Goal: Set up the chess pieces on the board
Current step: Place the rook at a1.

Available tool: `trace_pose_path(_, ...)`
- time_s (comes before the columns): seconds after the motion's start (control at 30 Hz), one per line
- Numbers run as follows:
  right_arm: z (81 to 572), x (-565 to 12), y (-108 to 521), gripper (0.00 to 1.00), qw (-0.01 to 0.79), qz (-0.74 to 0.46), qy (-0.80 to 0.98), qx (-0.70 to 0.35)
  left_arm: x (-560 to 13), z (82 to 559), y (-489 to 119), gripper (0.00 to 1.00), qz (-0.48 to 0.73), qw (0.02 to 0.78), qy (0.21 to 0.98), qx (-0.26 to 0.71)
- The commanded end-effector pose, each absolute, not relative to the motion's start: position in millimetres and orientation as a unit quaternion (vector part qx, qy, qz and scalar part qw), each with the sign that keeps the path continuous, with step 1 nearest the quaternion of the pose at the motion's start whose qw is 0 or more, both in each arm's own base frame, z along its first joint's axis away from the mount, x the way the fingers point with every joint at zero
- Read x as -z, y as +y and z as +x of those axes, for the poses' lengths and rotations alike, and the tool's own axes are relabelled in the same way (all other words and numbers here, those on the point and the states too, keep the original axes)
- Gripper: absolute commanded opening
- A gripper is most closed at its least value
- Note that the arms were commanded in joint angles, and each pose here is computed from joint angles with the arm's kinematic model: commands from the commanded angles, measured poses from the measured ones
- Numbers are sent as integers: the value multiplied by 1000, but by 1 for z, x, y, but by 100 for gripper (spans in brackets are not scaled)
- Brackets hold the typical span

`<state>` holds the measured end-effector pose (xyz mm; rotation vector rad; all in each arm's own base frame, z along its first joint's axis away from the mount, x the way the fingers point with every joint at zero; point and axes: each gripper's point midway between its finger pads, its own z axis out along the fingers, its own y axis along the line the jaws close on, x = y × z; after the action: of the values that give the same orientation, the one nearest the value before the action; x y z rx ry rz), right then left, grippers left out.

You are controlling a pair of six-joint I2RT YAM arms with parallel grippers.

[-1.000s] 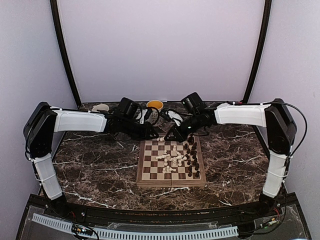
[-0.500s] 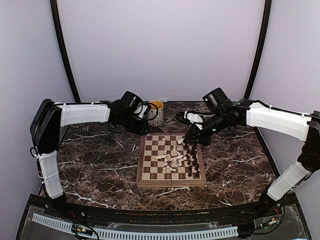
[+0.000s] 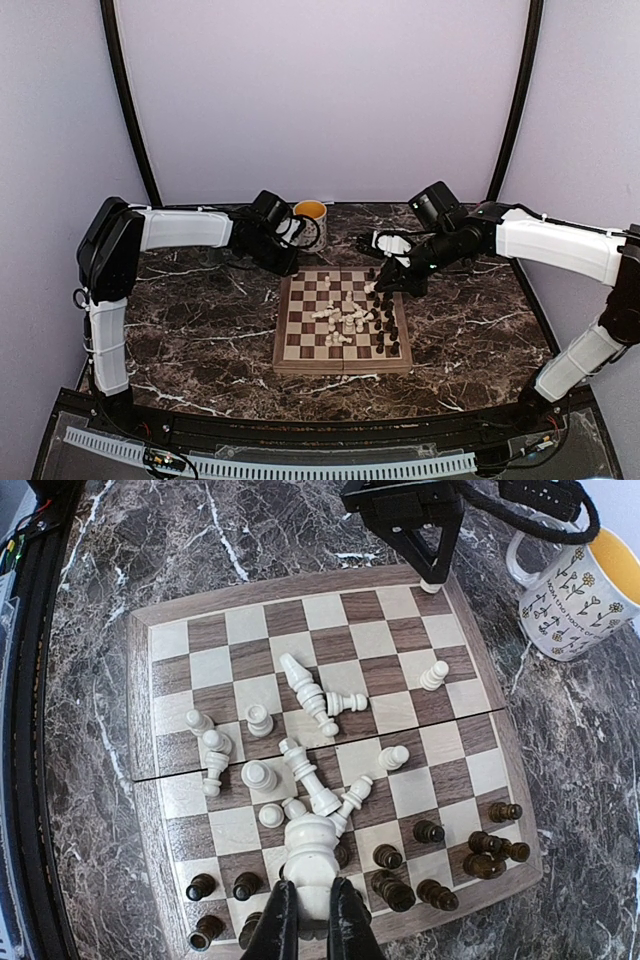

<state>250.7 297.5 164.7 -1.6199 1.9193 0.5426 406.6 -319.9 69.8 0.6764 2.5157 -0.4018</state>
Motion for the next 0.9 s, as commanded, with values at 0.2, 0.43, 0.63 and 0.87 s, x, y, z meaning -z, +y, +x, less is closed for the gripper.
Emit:
trace_pose_path(0.2,252,-165,298,1,290,-609,711,-201,-71,408,-329,7,253,252,919,166)
trace_pose_path(0.43,247,-153,296,2,274,-609,715,-208,-66,404,-332,13,252,245,920,176)
trace_pose_path(0.63,246,-150,297,2,269,-609,715,-211,-63,403,-332,20,250,241,921,177)
trace_pose_path(0.87,247,-151,296,2,266,-611,717,-206,-78,396,-327,46,243,236,924,176)
